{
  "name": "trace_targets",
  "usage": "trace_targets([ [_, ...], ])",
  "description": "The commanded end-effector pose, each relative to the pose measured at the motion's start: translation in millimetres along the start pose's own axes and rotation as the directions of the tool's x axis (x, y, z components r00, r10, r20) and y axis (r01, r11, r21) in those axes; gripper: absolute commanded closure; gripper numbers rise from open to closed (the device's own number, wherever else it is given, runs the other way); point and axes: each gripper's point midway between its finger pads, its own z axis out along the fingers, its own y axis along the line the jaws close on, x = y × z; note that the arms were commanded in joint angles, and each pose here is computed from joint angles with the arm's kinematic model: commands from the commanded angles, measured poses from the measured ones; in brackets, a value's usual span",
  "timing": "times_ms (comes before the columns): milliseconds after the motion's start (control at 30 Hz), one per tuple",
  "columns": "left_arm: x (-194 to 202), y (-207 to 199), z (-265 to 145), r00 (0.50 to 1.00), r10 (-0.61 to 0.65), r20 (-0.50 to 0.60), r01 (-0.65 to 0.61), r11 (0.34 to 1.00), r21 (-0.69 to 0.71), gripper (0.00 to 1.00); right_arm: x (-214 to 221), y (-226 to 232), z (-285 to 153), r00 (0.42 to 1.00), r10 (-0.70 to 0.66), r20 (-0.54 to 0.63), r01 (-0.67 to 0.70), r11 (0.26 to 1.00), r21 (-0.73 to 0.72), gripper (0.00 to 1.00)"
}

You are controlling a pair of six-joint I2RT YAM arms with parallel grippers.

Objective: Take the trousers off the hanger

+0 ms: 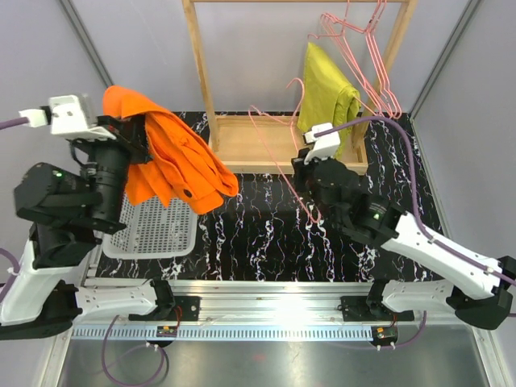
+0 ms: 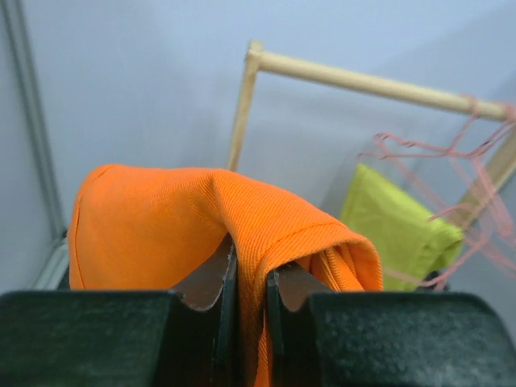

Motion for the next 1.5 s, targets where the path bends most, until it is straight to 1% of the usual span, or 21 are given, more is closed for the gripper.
trace_targets([
  [0,12,17,3,0.998,0.067,-0.019,-0.069,0.990,-0.123,1.00,-58,-21,-24,0.991,0.064,0.121,-0.068,0.997,0.028,1.00],
  [67,33,30,2,0.990,0.122,-0.070,-0.133,0.977,-0.169,1.00,-68,-24,-30,0.989,0.068,0.129,-0.072,0.997,0.024,1.00],
  [100,37,43,3,0.987,0.135,-0.083,-0.151,0.964,-0.219,1.00,-75,-27,-34,0.987,0.075,0.140,-0.079,0.997,0.021,1.00],
  [133,44,47,5,0.991,0.102,-0.090,-0.121,0.964,-0.235,1.00,-76,-27,-36,0.988,0.073,0.137,-0.077,0.997,0.019,1.00],
  [167,57,55,4,0.981,0.136,-0.136,-0.166,0.954,-0.249,1.00,-79,-28,-38,0.987,0.076,0.141,-0.080,0.997,0.020,1.00],
  [233,70,72,7,0.984,0.089,-0.155,-0.134,0.942,-0.308,1.00,-84,-32,-43,0.984,0.085,0.154,-0.089,0.996,0.016,1.00],
  [333,92,96,5,0.973,0.078,-0.217,-0.162,0.900,-0.405,1.00,-90,-36,-48,0.983,0.083,0.163,-0.087,0.996,0.019,1.00],
  [400,110,114,4,0.955,0.085,-0.286,-0.215,0.861,-0.460,1.00,-95,-35,-49,0.983,0.084,0.164,-0.087,0.996,0.015,1.00],
  [433,116,120,3,0.953,0.059,-0.298,-0.205,0.848,-0.489,1.00,-94,-36,-50,0.985,0.078,0.157,-0.081,0.997,0.015,1.00],
  [467,125,128,0,0.938,0.063,-0.340,-0.237,0.832,-0.501,1.00,-95,-36,-50,0.984,0.078,0.159,-0.081,0.997,0.013,1.00],
  [567,137,141,-4,0.920,0.047,-0.390,-0.266,0.805,-0.530,1.00,-98,-39,-55,0.981,0.083,0.175,-0.086,0.996,0.011,1.00],
  [633,140,147,-6,0.908,0.053,-0.415,-0.301,0.771,-0.561,1.00,-99,-40,-55,0.980,0.086,0.179,-0.089,0.996,0.010,1.00],
  [767,149,172,-21,0.853,0.088,-0.514,-0.435,0.663,-0.609,1.00,-95,-37,-55,0.980,0.096,0.173,-0.097,0.995,-0.007,1.00],
  [867,169,190,-19,0.801,0.088,-0.593,-0.515,0.606,-0.606,1.00,-93,-36,-55,0.979,0.104,0.174,-0.103,0.995,-0.017,1.00],
  [933,185,193,-14,0.770,0.077,-0.633,-0.538,0.612,-0.580,1.00,-92,-36,-56,0.978,0.112,0.177,-0.110,0.994,-0.022,1.00],
  [1033,193,194,-5,0.746,0.078,-0.661,-0.559,0.612,-0.559,1.00,-93,-36,-57,0.977,0.116,0.180,-0.113,0.993,-0.029,1.00],
  [1133,196,206,-3,0.685,0.081,-0.724,-0.637,0.548,-0.542,1.00,-94,-34,-59,0.976,0.124,0.181,-0.117,0.992,-0.044,1.00],
  [1300,172,214,-7,0.700,0.093,-0.708,-0.654,0.481,-0.584,1.00,-94,-35,-62,0.973,0.132,0.187,-0.124,0.991,-0.055,1.00],
  [1400,175,217,-9,0.688,0.087,-0.720,-0.666,0.470,-0.579,1.00,-95,-34,-63,0.971,0.142,0.193,-0.132,0.989,-0.065,1.00],
  [1433,177,218,-12,0.673,0.086,-0.735,-0.679,0.465,-0.568,1.00,-96,-34,-64,0.970,0.146,0.195,-0.135,0.989,-0.068,1.00],
  [1467,174,219,-15,0.664,0.086,-0.743,-0.693,0.444,-0.568,1.00,-96,-34,-64,0.970,0.144,0.195,-0.133,0.989,-0.068,1.00],
])
